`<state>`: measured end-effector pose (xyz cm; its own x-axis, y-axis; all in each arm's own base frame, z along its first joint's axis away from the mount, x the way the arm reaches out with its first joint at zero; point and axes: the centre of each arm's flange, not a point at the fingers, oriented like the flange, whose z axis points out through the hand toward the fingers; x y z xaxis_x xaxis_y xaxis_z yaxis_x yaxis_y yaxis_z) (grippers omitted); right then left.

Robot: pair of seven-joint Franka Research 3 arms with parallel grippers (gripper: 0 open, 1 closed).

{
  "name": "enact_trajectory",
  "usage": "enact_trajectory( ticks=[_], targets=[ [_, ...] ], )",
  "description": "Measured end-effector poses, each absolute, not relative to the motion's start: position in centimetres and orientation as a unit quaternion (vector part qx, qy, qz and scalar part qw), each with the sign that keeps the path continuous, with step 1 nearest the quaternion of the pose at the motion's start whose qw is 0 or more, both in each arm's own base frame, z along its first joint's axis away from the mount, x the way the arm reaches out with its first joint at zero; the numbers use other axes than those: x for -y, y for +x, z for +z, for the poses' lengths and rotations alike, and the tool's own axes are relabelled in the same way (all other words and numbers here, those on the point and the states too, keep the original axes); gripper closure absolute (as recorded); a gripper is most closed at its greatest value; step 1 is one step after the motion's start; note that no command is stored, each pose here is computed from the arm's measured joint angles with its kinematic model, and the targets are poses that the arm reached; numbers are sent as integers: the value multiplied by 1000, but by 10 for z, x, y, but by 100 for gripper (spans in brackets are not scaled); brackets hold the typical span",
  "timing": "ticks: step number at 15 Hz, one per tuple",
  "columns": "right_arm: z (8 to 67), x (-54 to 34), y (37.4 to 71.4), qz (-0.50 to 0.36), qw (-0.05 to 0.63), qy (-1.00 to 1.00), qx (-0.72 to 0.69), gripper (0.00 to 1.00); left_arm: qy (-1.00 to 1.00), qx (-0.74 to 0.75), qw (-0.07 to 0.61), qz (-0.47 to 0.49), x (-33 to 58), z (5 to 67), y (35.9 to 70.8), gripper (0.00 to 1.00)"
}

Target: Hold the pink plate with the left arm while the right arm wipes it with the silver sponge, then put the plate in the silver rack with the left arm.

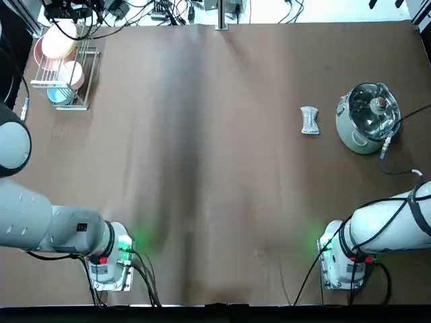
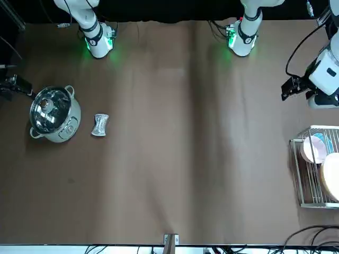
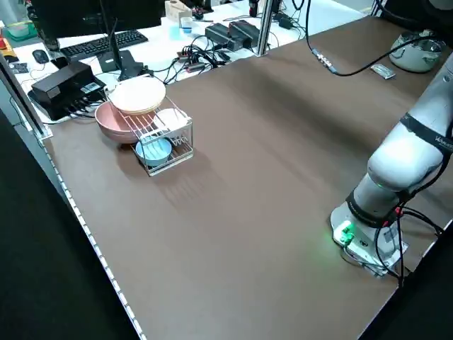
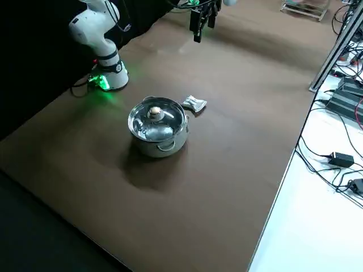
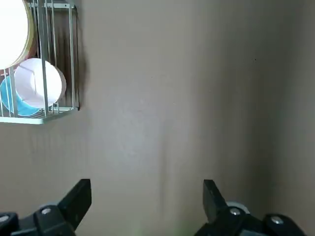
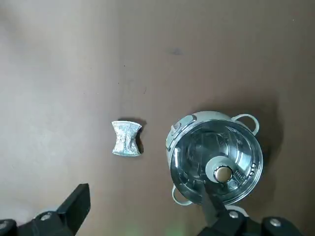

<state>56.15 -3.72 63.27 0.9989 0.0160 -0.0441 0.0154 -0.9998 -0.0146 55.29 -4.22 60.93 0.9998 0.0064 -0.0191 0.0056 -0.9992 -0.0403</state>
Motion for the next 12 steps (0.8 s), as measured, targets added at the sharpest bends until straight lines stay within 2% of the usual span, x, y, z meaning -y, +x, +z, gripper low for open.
enact_trajectory(
  ticks=[12],
  targets=[
    [632,31,562,23,0,-1000,15,0,-1000,3,10,9,45,609,553,0]
  ],
)
